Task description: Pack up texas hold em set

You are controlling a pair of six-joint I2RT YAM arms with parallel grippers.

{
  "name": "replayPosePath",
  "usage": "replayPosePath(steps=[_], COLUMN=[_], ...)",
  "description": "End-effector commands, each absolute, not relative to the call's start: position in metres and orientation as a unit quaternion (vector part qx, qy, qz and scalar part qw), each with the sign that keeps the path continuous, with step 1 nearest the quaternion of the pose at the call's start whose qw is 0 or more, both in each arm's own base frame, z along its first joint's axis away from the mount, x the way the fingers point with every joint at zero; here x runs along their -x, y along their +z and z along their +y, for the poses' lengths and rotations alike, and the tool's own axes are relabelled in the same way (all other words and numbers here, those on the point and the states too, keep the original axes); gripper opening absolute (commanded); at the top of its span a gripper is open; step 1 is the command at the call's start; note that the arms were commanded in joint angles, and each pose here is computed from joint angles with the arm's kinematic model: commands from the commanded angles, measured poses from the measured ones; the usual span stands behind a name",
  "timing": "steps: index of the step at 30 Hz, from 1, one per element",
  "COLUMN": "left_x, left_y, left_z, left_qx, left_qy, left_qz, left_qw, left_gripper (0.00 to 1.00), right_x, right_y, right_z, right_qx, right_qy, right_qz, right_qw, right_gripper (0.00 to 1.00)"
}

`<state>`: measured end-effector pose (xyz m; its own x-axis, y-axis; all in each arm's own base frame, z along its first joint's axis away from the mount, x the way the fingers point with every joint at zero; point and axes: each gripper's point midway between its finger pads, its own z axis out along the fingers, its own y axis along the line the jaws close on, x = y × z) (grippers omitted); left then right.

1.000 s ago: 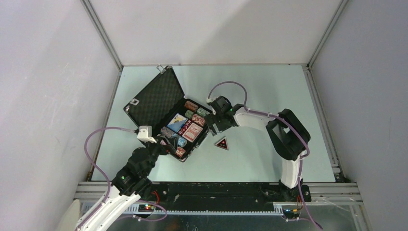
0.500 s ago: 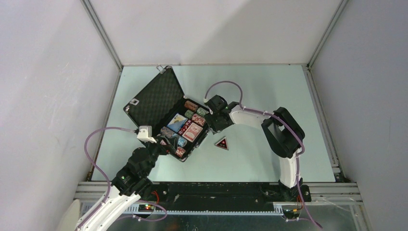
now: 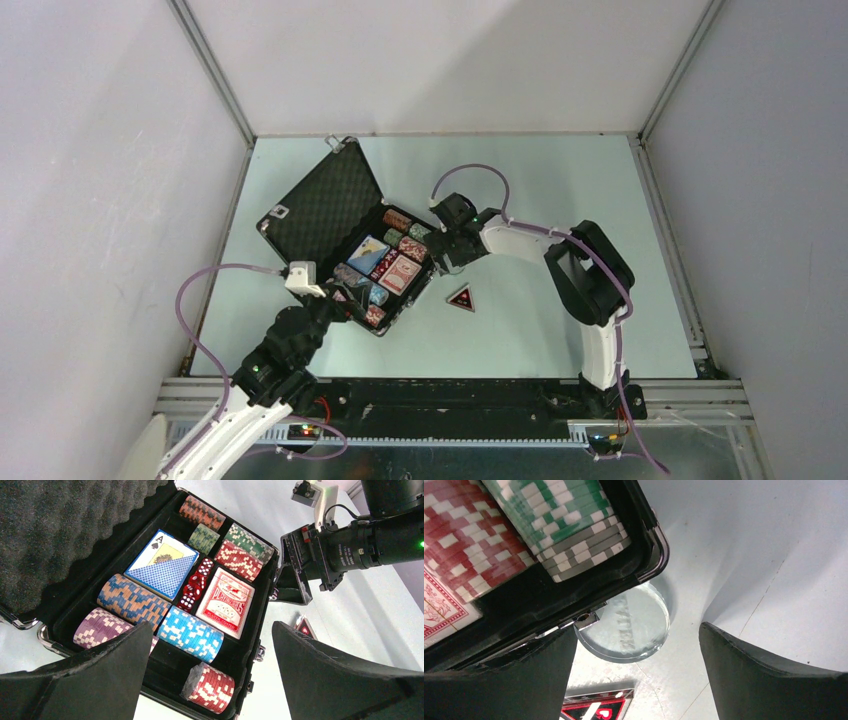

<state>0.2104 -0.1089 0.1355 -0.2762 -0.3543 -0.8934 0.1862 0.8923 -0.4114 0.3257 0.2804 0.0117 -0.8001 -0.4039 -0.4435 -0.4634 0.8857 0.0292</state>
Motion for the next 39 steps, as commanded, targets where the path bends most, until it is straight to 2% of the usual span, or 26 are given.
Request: replayPosePath(steps=[1, 9, 13, 15, 24, 32, 39], left_x=[-0.213, -0.213, -0.213, -0.214, -0.213, -0.213, -0.215], left_y=[0.141, 0.142, 0.141, 0.141, 0.141, 0.141, 0.141], left_z=[-0.110, -0.109, -0.110, -0.109, -0.110, -0.110, -0.096], left_qx=[0.054, 0.055, 0.054, 0.054, 0.054, 0.055, 0.085], left_qy=[-0.229, -0.228, -0.228, -0.228, -0.229, -0.229, -0.206], left_qz=[0.758, 0.758, 0.759, 0.759, 0.758, 0.759, 0.759], left_qw=[0.608, 0.609, 0.608, 0.608, 0.608, 0.608, 0.612], left_gripper=[0.97, 0.97, 0.97, 0.97, 0.97, 0.96, 0.96], right_x=[-0.337, -0.338, -0.335, -0.333, -0.321, -0.312, -0.317], right_y=[0.008, 0.007, 0.011, 0.018, 0.084, 0.134, 0.150], right_z=[0.300, 0.309, 0.309, 0.307, 0.297, 0.327, 0.374], right_qx=[0.224, 0.244, 0.248, 0.249, 0.242, 0.252, 0.275], right_qy=[0.094, 0.081, 0.075, 0.068, 0.010, 0.073, 0.109], right_qz=[0.941, 0.934, 0.934, 0.932, 0.913, 0.893, 0.879], right_qw=[0.237, 0.246, 0.246, 0.255, 0.328, 0.366, 0.373], right_gripper=[0.91, 0.72, 0.58, 0.55, 0.53, 0.52, 0.51])
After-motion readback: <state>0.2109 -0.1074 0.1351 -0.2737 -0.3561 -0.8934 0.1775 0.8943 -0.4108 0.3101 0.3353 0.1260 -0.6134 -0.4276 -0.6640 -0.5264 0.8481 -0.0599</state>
